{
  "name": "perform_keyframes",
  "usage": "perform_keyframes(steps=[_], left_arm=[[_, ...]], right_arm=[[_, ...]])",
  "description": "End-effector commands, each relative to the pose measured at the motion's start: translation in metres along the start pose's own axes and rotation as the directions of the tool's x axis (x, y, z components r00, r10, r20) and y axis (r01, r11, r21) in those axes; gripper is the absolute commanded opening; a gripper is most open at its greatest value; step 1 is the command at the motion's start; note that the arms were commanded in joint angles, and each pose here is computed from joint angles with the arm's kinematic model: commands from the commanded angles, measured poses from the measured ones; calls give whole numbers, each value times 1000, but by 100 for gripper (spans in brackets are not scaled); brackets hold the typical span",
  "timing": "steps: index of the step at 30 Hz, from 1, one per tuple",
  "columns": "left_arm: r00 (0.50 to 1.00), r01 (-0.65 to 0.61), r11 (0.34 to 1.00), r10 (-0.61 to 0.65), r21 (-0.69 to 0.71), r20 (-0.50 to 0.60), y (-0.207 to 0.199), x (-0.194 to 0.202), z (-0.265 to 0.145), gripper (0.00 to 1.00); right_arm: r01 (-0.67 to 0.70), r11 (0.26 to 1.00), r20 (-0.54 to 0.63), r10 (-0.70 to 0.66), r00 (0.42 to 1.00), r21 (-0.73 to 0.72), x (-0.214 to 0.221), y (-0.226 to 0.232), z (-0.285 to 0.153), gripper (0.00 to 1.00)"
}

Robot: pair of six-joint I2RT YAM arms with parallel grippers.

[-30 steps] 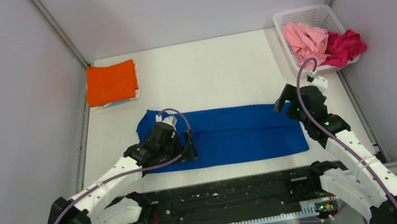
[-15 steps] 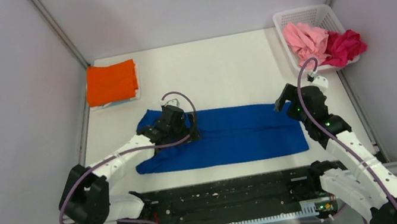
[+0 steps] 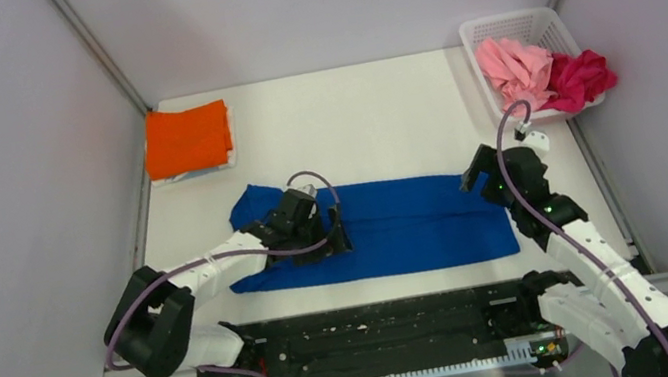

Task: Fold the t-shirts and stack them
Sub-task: Fold the other side of the tshirt into a rectangle, then rotate the tshirt 90 degrees

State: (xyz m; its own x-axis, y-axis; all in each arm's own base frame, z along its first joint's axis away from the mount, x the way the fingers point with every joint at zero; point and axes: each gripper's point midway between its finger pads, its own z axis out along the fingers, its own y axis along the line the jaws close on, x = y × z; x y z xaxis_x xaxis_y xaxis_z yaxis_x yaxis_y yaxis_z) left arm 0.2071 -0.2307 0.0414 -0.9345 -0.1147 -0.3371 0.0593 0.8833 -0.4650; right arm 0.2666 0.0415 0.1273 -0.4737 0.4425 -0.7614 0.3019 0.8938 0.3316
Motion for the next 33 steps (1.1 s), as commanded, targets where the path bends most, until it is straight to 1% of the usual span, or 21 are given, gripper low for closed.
perform_keyframes(steps=[1, 3, 4, 6, 8, 10, 12, 14, 15, 18, 22, 24, 26, 29, 33], left_arm=[[999, 14, 999, -12, -51, 32, 9, -3, 1, 99], [998, 9, 997, -5, -78, 58, 10, -11, -2, 99], [998, 2, 998, 2, -68, 69, 6, -15, -6, 99], [996, -18, 1000, 19, -12, 85, -11, -24, -17, 99], [992, -59, 995, 50, 78, 116, -33, -32, -35, 99], [981, -114, 980, 85, 164, 174, -49, -38, -53, 99], [959, -116, 980, 69, 159, 274, -48, -53, -64, 99], [937, -67, 989, 18, 128, 349, -37, -69, -70, 99], [933, -35, 991, -12, 126, 360, -32, -77, -71, 99], [922, 107, 984, -152, 144, 357, -10, -100, -62, 99], [887, 287, 950, -313, 126, 338, 22, -123, -39, 99], [887, 335, 936, -351, 105, 300, 31, -124, -26, 99], [888, 357, 930, -366, 86, 278, 35, -125, -15, 99], [874, 408, 913, -394, 12, 284, 55, -123, 3, 99], [865, 441, 897, -415, -33, 281, 67, -133, 19, 99]], right_arm=[[4, 999, 19, -3, 1000, -32, -5, 9, 2, 99], [6, 999, 14, -5, 1000, -35, -5, 10, 2, 99], [7, 999, 13, -6, 1000, -38, -5, 11, 2, 99], [7, 999, 15, -7, 1000, -39, -6, 11, 2, 99], [11, 999, 15, -11, 1000, -46, -6, 13, 2, 99], [12, 998, 12, -11, 1000, -66, -7, 17, 2, 99], [9, 994, -2, -9, 1000, -107, -4, 25, 4, 99], [14, 988, -27, -19, 999, -157, 1, 35, 7, 99], [14, 983, -43, -22, 999, -185, 4, 41, 9, 99], [7, 967, -111, -36, 993, -254, 19, 56, 18, 99], [15, 951, -178, -73, 981, -308, 37, 77, 33, 99], [28, 949, -193, -93, 977, -313, 44, 85, 42, 99], [33, 947, -206, -104, 973, -321, 53, 92, 53, 99], [41, 940, -233, -126, 964, -338, 70, 99, 62, 99], [68, 947, -273, -159, 949, -314, 95, 92, 67, 99]])
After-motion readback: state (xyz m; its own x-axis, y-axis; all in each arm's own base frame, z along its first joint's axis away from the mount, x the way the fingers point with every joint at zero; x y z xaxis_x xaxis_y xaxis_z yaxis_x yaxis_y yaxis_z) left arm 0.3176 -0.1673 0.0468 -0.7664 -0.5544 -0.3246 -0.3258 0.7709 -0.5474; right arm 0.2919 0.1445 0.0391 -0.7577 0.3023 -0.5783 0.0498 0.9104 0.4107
